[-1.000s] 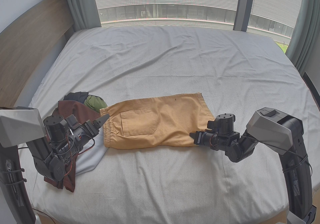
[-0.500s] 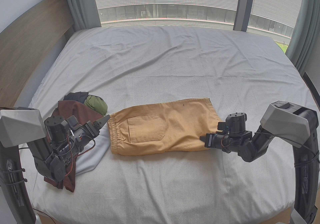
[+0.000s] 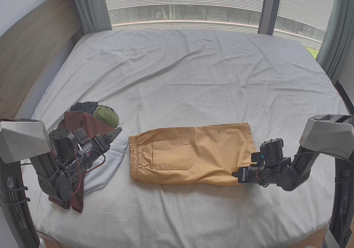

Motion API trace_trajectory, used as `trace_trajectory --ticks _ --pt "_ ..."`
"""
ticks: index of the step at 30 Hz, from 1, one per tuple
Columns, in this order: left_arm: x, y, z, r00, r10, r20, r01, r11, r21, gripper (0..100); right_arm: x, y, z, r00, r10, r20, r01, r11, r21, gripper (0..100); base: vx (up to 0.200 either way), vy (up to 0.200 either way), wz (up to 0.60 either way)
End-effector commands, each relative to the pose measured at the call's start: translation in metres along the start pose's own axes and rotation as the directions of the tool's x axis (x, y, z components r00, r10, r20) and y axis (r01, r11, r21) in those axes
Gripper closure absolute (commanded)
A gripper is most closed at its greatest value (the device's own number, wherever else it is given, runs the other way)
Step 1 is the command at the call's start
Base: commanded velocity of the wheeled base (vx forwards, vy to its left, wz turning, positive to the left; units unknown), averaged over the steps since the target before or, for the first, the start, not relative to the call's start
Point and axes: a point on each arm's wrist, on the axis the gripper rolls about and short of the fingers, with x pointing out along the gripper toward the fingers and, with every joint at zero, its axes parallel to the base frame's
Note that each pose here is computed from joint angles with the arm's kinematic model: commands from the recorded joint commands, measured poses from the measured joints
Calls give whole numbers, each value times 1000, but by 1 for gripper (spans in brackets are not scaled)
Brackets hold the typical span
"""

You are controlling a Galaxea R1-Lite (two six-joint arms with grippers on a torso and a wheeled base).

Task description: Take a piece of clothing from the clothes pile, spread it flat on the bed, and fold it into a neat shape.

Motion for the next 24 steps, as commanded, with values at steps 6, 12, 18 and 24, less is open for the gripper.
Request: trace_trajectory --ticks 6,12,18,24 --pt "0 -1 0 1000 -4 -2 4 1000 0 0 -21 -3 -12 999 -22 -35 22 1000 9 100 0 0 0" --pt "0 0 -3 1000 -3 -14 3 1000 -4 0 -19 -5 -18 998 -28 -57 28 1000 3 100 0 0 0" --pt "1 2 -9 999 2 -33 -2 1000 -8 0 -19 -2 -22 997 -25 -76 25 1000 7 0 0 0 0" --pt "-6 -1 -20 997 9 -83 -10 1000 -11 0 -28 4 -34 993 -19 -119 19 1000 -3 0 0 0 0"
